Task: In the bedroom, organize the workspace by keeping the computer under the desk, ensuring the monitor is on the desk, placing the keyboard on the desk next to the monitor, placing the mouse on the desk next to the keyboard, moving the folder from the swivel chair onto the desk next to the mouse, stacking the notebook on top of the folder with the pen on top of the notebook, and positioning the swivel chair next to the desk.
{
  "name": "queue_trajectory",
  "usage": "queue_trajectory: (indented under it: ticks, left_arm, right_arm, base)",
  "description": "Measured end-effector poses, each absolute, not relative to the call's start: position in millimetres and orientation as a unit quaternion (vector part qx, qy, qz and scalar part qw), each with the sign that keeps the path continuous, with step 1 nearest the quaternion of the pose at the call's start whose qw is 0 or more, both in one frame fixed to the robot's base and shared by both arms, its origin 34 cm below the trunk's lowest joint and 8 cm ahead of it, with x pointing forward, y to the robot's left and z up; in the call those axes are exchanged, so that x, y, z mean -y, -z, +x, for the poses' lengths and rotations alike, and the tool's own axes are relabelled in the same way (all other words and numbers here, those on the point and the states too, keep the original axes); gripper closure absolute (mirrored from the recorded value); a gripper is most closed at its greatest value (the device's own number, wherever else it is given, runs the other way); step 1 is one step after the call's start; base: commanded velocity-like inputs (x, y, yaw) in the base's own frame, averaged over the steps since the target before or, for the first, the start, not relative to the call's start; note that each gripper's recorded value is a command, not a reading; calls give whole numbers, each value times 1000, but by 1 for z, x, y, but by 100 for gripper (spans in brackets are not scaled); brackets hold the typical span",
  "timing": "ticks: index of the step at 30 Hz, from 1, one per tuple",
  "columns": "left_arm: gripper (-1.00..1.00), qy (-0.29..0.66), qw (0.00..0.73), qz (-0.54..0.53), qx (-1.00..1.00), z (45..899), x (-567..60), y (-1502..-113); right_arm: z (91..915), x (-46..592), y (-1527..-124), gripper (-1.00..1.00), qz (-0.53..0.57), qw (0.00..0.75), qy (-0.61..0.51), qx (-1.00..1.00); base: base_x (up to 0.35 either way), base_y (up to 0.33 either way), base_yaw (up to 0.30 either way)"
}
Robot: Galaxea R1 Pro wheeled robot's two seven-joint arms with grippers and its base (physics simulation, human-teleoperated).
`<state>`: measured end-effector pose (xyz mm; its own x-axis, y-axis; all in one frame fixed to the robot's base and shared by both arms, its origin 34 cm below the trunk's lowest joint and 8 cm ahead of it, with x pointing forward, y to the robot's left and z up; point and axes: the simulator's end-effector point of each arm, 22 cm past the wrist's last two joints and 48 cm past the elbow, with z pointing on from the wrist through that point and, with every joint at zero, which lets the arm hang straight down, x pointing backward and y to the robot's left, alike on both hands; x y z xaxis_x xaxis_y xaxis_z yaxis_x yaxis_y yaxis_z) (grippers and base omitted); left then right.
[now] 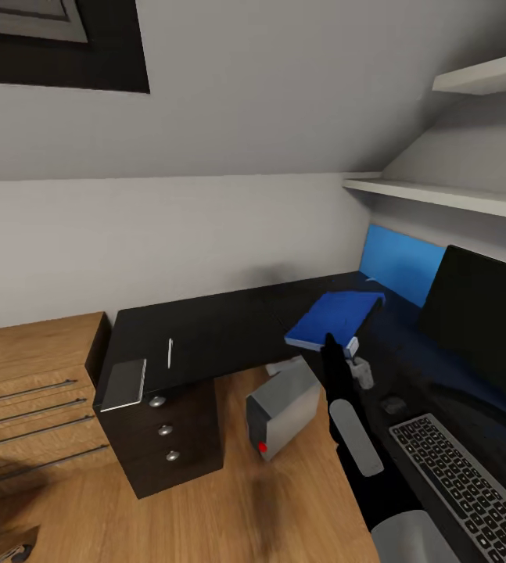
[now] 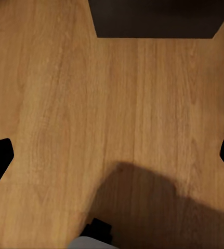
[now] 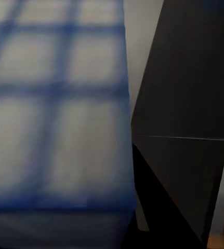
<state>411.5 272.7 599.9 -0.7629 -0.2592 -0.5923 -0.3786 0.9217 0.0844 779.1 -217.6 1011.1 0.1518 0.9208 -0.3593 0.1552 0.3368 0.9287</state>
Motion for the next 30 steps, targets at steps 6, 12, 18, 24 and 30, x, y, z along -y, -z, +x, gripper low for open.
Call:
queue_trajectory:
  ticks: [6, 12, 18, 24, 30]
  left_arm:
    - [-100, -104, 300, -174, -932, 411, -275, -600]
    - [-100, -104, 300, -174, -932, 411, -276, -600]
    - [-100, -104, 300, -174, -932, 411, -276, -600]
    - [-100, -101, 301, -173, -932, 412, -274, -600]
    - [-100, -100, 301, -173, -932, 412, -274, -600]
  right_arm:
    - [775, 202, -980, 100, 476, 579, -304, -587]
    - [773, 186, -973, 100, 486, 567, -309, -589]
    - [770, 184, -963, 100, 530, 535, -331, -569]
    - [769, 186, -956, 100, 569, 503, -354, -546]
    - [771, 192, -962, 100, 571, 509, -365, -531]
  base:
    - [0, 0, 0]
    - [0, 0, 0]
    - [0, 0, 0]
    - [0, 0, 0]
    - [0, 0, 0]
